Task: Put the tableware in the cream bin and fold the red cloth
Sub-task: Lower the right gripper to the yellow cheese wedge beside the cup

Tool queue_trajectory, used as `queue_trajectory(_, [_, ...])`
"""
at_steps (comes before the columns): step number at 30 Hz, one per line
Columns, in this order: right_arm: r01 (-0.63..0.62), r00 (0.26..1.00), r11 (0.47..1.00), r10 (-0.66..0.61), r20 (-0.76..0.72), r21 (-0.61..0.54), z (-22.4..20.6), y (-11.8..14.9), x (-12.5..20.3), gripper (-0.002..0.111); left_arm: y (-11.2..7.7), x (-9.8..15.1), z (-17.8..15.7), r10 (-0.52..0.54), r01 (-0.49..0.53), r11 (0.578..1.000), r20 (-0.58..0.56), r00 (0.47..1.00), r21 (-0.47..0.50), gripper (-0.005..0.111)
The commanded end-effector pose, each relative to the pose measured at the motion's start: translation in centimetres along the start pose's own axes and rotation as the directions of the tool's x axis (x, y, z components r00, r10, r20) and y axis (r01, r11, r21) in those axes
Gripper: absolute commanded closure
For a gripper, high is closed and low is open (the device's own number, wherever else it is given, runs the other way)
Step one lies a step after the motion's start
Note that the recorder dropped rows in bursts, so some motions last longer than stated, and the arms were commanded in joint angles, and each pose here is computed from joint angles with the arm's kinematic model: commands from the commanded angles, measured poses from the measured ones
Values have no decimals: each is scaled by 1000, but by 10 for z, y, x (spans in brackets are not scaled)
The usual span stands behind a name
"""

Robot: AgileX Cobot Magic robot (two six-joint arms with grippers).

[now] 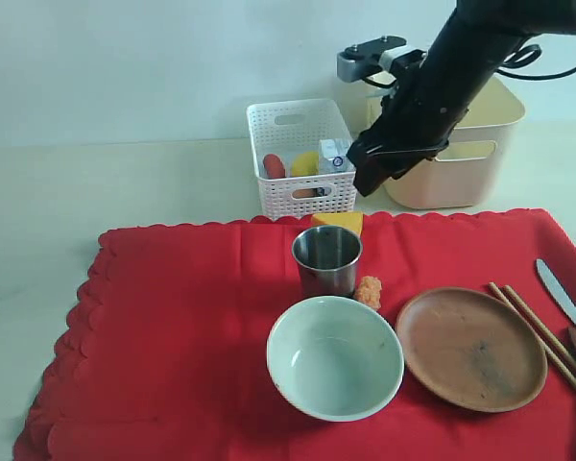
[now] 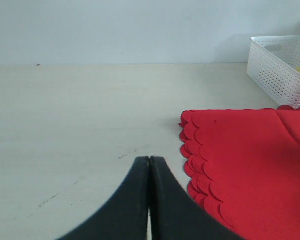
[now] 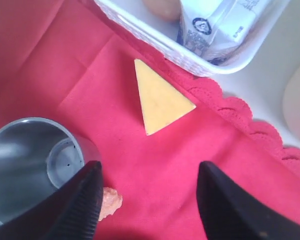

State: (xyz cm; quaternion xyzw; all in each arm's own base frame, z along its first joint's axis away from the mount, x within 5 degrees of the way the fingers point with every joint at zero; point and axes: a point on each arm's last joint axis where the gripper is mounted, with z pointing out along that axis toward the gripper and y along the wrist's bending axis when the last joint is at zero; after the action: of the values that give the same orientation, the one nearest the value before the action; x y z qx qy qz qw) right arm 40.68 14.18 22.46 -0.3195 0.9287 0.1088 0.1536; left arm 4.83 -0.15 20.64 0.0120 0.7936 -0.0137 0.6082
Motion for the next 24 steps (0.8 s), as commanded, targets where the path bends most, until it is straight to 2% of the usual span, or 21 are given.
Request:
queue_trajectory(1, [-17, 1000, 1000, 17, 5, 12, 14, -5, 0, 54, 0, 0, 0, -4, 4, 1000, 14, 1000, 1, 107])
queue_trajectory(12, [-44, 998, 998, 43, 39, 34, 37, -13, -3, 54, 0, 0, 0, -4, 4, 1000, 14, 1000, 1, 107])
queue_trajectory(21, [104, 994, 993, -105, 21, 58, 55, 0, -7, 53, 0, 0, 0, -4, 4, 1000, 14, 1000, 1, 107])
queue_trajectory(24, [123, 992, 990, -126, 26, 73, 61, 2, -9, 47, 0, 0, 0, -4, 4, 1000, 14, 1000, 1, 107])
